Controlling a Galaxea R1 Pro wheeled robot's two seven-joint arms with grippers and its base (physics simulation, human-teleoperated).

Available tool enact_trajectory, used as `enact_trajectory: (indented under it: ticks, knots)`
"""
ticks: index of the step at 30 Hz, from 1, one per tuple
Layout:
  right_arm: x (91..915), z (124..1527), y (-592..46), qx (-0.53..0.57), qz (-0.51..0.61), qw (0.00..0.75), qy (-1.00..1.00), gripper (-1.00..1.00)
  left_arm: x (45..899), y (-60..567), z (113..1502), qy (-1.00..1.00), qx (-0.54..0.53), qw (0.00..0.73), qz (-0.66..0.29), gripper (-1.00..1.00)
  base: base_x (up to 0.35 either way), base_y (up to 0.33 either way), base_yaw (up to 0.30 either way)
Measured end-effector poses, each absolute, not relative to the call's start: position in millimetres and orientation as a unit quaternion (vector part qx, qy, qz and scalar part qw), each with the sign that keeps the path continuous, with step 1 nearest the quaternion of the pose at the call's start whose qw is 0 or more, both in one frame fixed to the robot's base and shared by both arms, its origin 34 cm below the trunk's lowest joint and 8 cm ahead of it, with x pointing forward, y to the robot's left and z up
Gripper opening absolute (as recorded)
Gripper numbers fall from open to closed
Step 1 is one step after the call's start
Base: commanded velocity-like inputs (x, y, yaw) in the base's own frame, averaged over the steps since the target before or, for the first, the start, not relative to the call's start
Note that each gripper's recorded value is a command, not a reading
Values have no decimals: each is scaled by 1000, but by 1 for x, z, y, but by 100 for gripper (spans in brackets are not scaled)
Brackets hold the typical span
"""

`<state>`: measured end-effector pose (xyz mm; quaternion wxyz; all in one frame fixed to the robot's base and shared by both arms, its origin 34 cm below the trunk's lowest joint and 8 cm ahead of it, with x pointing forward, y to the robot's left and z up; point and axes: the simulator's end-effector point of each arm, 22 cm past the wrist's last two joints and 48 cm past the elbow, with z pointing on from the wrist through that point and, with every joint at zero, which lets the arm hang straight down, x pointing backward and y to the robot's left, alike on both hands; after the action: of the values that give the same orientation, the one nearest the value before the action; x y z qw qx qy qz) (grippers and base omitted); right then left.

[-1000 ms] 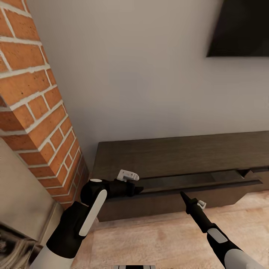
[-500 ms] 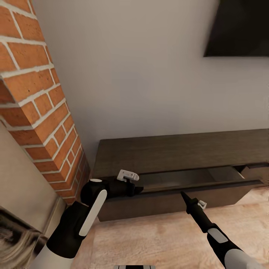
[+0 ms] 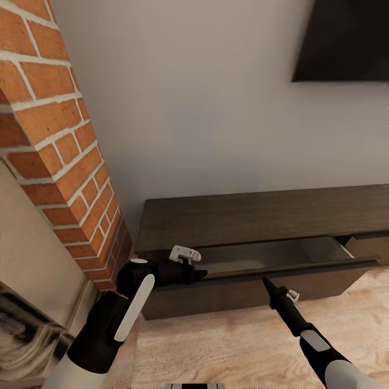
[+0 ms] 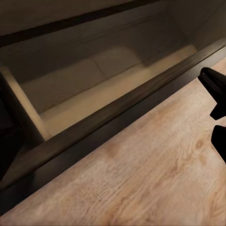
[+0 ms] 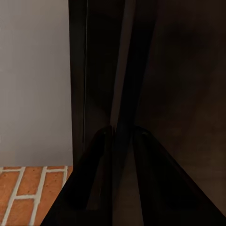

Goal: Place each of the two pumpkins and all three candles from the living room inside a cabinet in the living room (use any cabinet), then make sure every cabinet is closed, and position the cauldron so it is next to a table in the living room.

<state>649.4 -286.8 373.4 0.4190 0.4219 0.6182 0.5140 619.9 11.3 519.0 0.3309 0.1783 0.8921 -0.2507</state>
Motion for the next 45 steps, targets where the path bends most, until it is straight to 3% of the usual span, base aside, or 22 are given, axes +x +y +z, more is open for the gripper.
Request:
enact_trajectory:
  ticks: [45]
  knots:
    - [650, 373, -291, 428, 511, 423, 614, -100, 620, 11, 520, 892, 178, 332, -251, 100, -57, 0, 0]
